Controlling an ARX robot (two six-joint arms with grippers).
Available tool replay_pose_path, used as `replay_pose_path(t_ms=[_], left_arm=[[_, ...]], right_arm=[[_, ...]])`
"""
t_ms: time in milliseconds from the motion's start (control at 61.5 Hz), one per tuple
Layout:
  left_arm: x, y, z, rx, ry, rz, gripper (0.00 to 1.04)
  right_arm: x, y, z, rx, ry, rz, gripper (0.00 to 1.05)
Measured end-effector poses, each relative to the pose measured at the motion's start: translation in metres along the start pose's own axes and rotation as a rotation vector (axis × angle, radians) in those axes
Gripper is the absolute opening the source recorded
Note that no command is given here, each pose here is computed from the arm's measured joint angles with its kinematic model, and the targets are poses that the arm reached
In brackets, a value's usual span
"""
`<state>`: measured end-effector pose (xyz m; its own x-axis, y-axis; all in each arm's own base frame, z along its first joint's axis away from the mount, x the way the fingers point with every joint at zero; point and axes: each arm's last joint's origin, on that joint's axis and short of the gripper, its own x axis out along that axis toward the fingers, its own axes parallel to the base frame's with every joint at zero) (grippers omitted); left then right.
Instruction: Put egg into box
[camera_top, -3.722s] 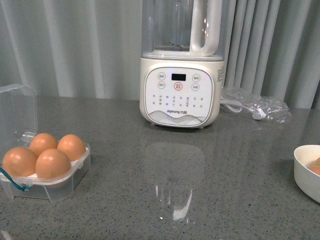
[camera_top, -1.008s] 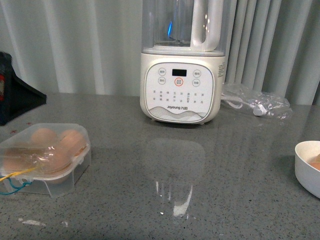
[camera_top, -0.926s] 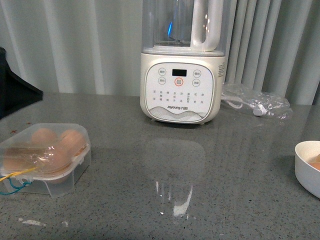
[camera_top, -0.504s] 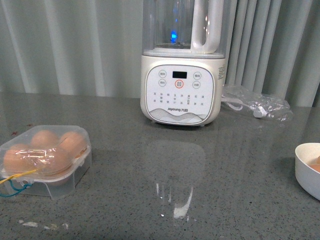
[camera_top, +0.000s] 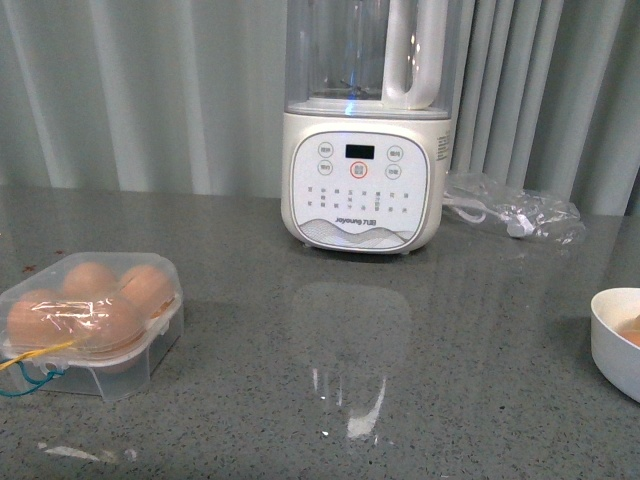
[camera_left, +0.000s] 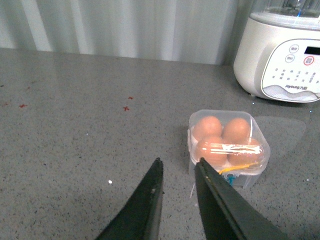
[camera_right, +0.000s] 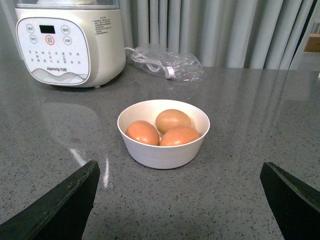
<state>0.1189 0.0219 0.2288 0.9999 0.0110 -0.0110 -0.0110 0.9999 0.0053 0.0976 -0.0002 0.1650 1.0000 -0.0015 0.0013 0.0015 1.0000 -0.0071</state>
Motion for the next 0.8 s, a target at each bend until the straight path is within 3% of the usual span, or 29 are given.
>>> replay_pose_path(t_ms=[98, 406, 796], left_arm=[[-0.003, -0.006, -0.012, -0.008, -0.005, -0.002, 0.04], [-0.009, -0.022, -0.035, -0.007, -0.011, -0.014, 0.04], [-0.021, -0.022, -0.049, -0.007, -0.010, -0.011, 0.04]], right_arm=[[0.000, 0.000, 0.000, 0.000, 0.000, 0.000, 0.98], [0.000, 0.000, 0.000, 0.000, 0.000, 0.002, 0.98], [0.000, 0.000, 0.000, 0.000, 0.000, 0.000, 0.98]])
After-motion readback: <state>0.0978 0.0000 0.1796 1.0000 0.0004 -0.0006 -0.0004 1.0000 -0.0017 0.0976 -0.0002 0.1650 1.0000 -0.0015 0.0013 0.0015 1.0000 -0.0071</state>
